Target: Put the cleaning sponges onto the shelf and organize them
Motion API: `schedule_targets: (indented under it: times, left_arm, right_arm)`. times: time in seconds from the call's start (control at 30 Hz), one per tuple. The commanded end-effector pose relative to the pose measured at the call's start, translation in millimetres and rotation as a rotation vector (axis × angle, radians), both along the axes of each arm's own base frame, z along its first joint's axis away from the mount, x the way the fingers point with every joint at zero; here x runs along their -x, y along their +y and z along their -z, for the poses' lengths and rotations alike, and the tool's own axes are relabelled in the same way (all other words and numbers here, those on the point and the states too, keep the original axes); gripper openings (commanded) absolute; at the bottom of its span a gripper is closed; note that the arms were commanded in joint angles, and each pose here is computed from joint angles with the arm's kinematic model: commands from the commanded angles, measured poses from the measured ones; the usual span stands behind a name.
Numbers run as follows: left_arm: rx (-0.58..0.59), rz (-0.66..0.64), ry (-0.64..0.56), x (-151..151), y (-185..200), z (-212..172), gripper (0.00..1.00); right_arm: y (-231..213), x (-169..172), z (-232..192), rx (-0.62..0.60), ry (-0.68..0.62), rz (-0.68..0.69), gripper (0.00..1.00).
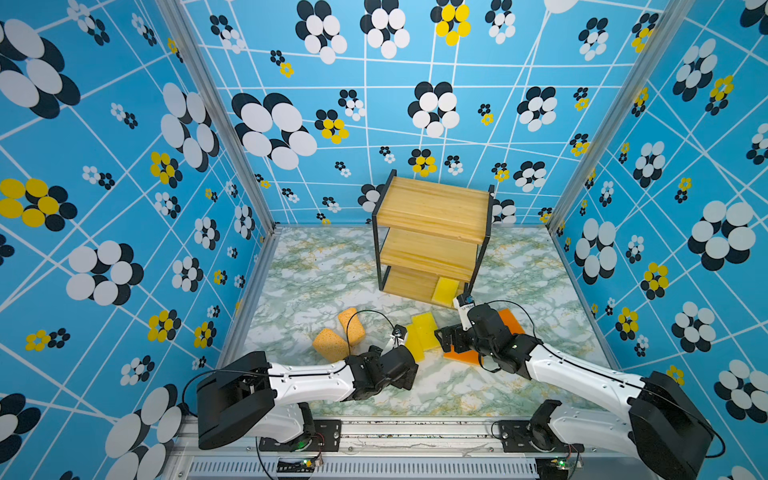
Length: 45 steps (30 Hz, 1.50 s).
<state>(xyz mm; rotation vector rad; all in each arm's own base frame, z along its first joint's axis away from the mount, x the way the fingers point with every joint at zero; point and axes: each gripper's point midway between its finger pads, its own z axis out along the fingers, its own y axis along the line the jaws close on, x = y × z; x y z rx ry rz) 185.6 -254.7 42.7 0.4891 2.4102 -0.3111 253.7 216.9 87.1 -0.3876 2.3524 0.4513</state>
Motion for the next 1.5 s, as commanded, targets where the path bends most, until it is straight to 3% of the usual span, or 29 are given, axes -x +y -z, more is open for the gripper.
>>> schedule_targets:
  times: [0.0, 0.43, 0.93, 1.03, 1.27, 1.47]
  left_arm:
    - [-0.01, -0.091, -0.049, -12.1, 10.8, -7.5, 0.99]
    - [0.058, -0.2, -0.069, -14.3, 54.4, -11.1, 0.99]
    - [0.071, -0.235, -0.089, -6.0, 80.2, -13.6, 0.99]
    - [0.069, -0.252, -0.08, -1.6, 87.6, -11.5, 0.99]
    - [0.109, -0.268, -0.1, 5.1, 99.7, -14.4, 0.99]
    - [0.101, -0.194, -0.112, -0.2, 79.0, -21.2, 0.99]
  right_arm:
    - [-2.3, -4.4, -3.3, 0.143, -0.069, 0.016, 0.99]
    - [32.4, 3.8, 10.7, 0.464, -0.169, 0.014, 0.99]
    - [71.5, 6.0, 32.7, 0.635, -0.15, -0.047, 0.99]
    - [83.8, 4.1, 35.9, 0.63, -0.143, -0.061, 0.99]
    - [103.8, 7.8, 26.6, 0.479, -0.141, -0.103, 0.99]
    - [95.2, 9.4, 5.4, 0.338, -0.153, -0.098, 0.99]
